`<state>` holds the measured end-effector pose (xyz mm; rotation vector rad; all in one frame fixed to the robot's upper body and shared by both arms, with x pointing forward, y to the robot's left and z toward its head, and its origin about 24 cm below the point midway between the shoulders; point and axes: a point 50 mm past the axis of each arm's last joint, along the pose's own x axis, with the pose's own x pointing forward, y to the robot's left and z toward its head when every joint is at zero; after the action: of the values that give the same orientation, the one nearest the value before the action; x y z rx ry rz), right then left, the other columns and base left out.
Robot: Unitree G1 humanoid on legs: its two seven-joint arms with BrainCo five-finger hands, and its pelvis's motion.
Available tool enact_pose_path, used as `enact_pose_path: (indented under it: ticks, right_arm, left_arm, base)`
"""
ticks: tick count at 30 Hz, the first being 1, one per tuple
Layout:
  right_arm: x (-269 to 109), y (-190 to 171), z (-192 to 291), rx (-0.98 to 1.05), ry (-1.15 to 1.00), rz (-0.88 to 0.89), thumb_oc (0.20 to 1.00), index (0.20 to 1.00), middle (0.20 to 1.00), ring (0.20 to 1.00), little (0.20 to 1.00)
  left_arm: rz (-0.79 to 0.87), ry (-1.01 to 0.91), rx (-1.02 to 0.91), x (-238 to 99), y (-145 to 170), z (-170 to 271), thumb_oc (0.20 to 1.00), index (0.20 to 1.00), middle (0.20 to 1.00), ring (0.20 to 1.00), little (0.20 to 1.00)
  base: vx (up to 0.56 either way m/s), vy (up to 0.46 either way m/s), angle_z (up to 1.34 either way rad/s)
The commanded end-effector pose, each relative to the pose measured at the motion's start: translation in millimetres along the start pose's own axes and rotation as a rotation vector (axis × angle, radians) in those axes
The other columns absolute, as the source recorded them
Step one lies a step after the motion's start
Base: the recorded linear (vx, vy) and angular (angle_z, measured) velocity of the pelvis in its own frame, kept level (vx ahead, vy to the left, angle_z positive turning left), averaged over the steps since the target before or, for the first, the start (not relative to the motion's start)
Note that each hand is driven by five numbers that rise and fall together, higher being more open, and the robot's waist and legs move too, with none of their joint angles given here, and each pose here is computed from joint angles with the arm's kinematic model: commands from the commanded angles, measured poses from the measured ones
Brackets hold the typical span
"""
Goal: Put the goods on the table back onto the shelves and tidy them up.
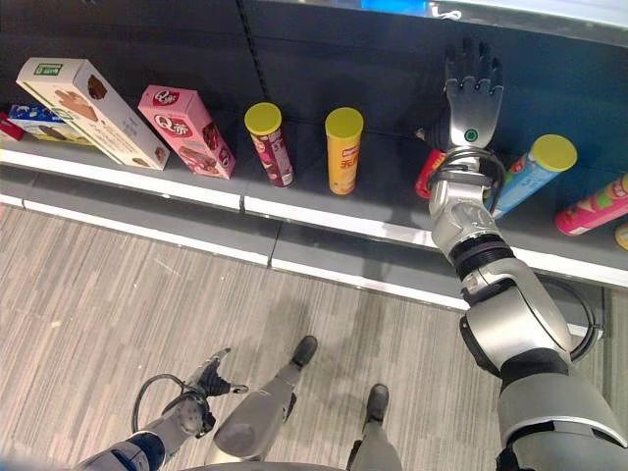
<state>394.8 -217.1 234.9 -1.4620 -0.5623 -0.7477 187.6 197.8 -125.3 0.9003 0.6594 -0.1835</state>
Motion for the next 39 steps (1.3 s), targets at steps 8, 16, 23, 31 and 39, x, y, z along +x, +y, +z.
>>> enact_pose_path:
  ticks: [8,16,23,31,39]
  right_arm:
    - [7.3,8.4,10.2,0.148,-0.034,0.21,1.0,1.0,1.0,1.0,1.0]
    - [11.2,15.4,23.0,0.19,-0.046,0.326,1.0,1.0,1.0,1.0,1.0]
    - [27.2,8.1,29.3,0.141,-0.087,0.386,1.0,1.0,1.0,1.0,1.0]
    - [35.7,3.6,9.2,0.07,-0.027,0.412,1.0,1.0,1.0,1.0,1.0]
    - [43.1,-4.2,-13.4,-0.017,0.014,0.436,1.0,1.0,1.0,1.0,1.0]
  left_arm:
    - [0.011,0.087,-0.011,-1.8,7.1,-19.7,1.0,1.0,1.0,1.0,1.0]
    - [-0.007,0.129,-0.014,-7.2,5.9,-33.1,1.0,1.0,1.0,1.0,1.0]
    - [-0.005,0.122,0.01,-5.4,15.5,-36.2,1.0,1.0,1.0,1.0,1.0]
    - [-0.017,0.118,0.034,-5.8,18.9,-39.4,1.0,1.0,1.0,1.0,1.0]
    - [-0.019,0.093,0.045,-2.1,25.8,-34.9,1.0,1.0,1.0,1.0,1.0]
  base:
    - [0.0,0.006,-0.05]
    - [0.01,0.0,-0.01]
    - [0.0,0.0,0.0]
    - [0.0,0.0,0.0]
    - [0.0,0.0,0.0]
